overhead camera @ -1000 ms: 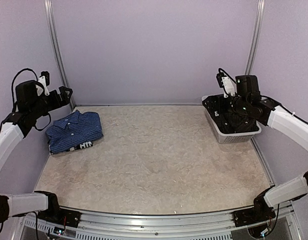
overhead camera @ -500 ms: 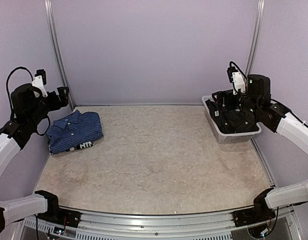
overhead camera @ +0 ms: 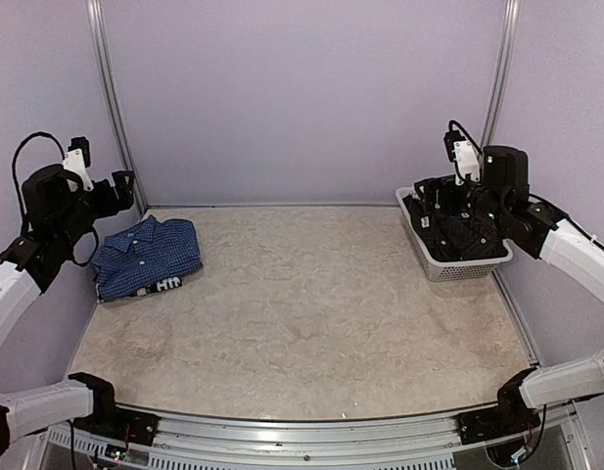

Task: Fold and stack the long sleeve shirts
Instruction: Reset both arms

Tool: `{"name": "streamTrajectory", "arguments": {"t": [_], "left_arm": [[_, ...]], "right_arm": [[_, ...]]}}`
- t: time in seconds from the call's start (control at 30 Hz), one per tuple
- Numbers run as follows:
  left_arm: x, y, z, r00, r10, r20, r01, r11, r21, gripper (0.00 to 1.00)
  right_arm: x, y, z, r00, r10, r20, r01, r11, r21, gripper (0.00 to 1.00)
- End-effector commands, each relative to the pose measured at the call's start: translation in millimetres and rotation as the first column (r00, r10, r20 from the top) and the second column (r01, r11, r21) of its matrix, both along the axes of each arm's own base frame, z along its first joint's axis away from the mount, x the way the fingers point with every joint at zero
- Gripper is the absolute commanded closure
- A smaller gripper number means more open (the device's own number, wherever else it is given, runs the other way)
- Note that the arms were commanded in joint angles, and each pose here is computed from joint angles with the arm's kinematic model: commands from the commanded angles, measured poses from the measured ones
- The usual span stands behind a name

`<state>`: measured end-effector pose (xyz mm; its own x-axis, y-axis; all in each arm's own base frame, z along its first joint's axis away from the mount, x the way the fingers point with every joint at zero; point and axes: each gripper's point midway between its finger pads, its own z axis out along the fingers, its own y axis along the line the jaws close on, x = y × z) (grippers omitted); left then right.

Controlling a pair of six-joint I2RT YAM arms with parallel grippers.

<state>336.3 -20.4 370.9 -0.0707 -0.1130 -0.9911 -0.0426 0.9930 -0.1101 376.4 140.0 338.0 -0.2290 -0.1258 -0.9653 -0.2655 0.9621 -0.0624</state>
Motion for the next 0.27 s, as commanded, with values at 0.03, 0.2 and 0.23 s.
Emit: {"name": "streamTrajectory", "arguments": {"t": [0.03,0.2,0.23], "left_arm": [[2.2,-1.8,-3.3,1.000,-0.006,-0.009,0.006,1.000,0.017,0.01],[2.0,-1.6,-3.1,1.000,-0.004,-0.008,0.004,1.000,0.020,0.01],[1.9,-1.7,-3.3,1.000,-0.004,-0.009,0.004,1.000,0.020,0.01]], "right_arm": [[4.0,-1.9,-1.7,1.000,-0.010,0.003,0.010,1.000,-0.002,0.01],[6.1,0.0,-5.4,1.000,-0.006,-0.008,0.006,1.000,-0.003,0.01],[6.3,0.6,-6.2,1.000,-0.002,-0.010,0.002,1.000,-0.004,0.01]]}}
